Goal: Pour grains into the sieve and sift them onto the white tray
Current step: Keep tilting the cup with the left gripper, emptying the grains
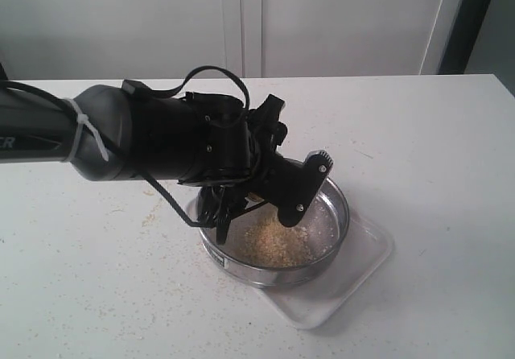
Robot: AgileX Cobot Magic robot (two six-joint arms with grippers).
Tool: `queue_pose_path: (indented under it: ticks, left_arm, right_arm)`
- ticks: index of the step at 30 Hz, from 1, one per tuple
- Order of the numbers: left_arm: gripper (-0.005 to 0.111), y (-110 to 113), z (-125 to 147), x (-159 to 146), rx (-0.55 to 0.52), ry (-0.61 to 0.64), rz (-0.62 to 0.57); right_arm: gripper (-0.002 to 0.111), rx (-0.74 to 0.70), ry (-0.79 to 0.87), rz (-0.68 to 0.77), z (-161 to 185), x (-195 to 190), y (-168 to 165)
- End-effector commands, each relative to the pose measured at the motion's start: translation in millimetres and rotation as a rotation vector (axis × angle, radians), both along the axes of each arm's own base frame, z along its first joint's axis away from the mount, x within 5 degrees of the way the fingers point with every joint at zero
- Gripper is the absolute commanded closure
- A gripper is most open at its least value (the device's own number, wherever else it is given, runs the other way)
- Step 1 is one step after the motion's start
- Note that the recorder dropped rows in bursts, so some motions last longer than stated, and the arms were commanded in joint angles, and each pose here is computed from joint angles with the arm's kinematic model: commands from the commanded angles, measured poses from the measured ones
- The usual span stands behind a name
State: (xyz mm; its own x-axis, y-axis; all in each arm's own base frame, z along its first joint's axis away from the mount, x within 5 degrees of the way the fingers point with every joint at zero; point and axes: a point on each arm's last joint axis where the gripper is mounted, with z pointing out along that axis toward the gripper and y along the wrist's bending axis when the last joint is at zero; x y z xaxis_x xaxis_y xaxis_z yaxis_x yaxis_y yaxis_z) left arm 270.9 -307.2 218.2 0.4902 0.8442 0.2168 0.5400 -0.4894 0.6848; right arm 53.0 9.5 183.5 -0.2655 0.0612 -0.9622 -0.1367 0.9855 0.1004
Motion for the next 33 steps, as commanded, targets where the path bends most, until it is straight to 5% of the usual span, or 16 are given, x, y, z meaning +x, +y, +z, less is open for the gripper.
queue_pose_path:
  ticks: [1, 17, 33]
  left_arm:
    - [0.107, 0, 5, 3, 0.011, -0.043, -0.021]
    - [0.107, -16, 10, 18, 0.000, -0.070, 0.004]
    - [0.107, -8, 9, 19, 0.102, -0.083, 0.020]
  right_arm:
    - [0.108, -0.004, -0.008, 0.000, -1, 0, 0]
    - [0.108, -0.004, -0.008, 0.000, -1, 0, 0]
    - [0.108, -0.004, -0.008, 0.000, -1, 0, 0]
